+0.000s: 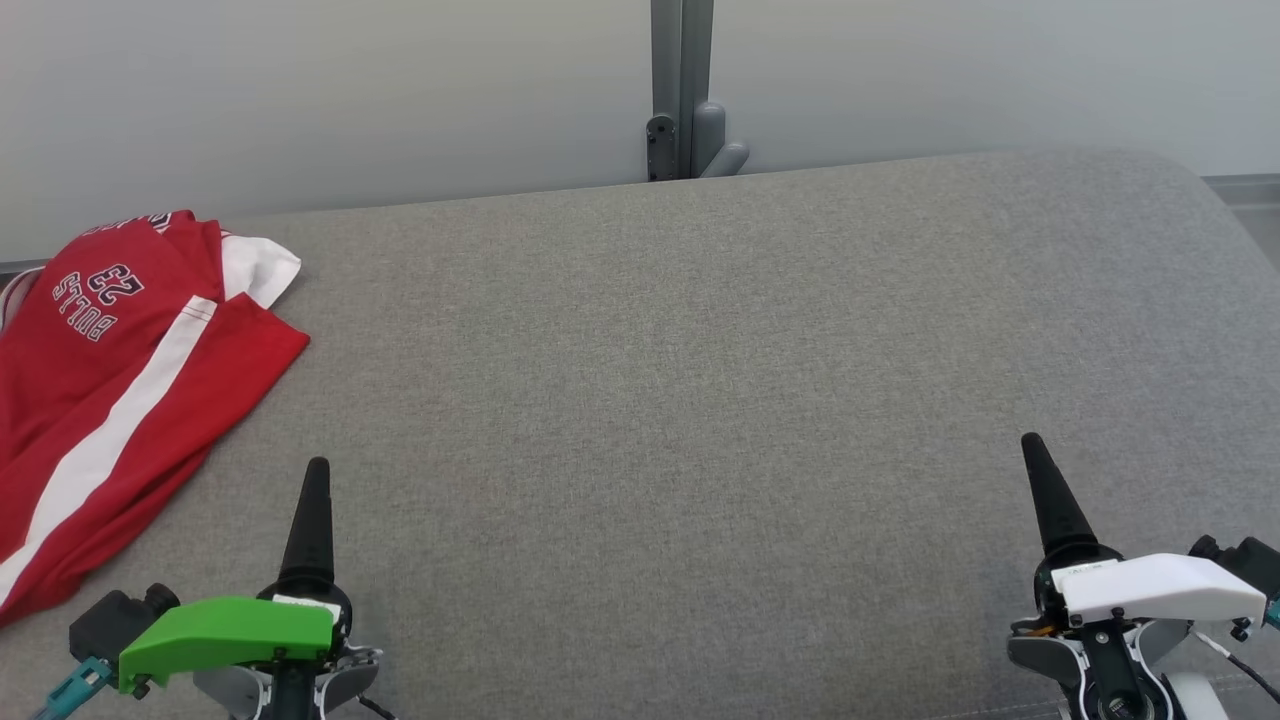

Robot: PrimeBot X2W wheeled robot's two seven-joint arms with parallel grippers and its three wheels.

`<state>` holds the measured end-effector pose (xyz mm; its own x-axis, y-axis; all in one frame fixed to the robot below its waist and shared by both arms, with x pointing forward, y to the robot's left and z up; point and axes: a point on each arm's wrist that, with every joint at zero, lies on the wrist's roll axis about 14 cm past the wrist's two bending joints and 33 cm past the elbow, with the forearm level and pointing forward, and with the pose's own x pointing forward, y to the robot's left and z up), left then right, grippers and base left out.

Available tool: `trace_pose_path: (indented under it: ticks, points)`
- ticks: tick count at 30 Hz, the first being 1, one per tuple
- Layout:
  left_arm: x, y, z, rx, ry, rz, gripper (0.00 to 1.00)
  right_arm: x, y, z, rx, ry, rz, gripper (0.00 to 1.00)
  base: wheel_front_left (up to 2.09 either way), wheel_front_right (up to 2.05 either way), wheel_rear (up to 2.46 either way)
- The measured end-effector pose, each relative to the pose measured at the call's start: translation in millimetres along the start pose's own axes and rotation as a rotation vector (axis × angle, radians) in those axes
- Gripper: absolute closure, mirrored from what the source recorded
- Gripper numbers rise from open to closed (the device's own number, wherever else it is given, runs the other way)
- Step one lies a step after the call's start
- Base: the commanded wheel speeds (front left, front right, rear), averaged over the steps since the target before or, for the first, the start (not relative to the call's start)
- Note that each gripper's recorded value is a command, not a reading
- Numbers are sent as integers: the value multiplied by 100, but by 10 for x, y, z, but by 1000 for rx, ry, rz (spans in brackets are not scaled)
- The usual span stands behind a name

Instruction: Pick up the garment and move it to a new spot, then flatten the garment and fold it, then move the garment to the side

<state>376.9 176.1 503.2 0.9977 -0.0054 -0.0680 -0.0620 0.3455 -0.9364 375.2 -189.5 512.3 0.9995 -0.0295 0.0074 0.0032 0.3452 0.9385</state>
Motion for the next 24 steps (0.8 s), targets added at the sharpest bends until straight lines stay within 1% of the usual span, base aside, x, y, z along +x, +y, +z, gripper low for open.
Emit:
trace_pose_path:
  ticks: [1,4,10,17,18,24]
  points:
    - [0,0,0,0,0,0,0,0,0,0,0,0,0,0,0,0,0]
    - [0,-25,1,44,-5,-3,0,5,49,-22,-52,5,16,0,0,0,0]
    - [-12,-65,18,195,-22,-8,0,10,180,-84,-206,17,62,0,0,0,0]
    - [-47,-72,46,358,-45,-10,0,-8,246,-134,-344,22,92,0,0,0,0]
    - [-61,-68,55,403,-50,-10,0,-14,255,-152,-382,24,99,0,0,0,0]
    - [-102,-32,73,508,-62,-3,0,-29,268,-206,-493,33,115,0,0,0,0]
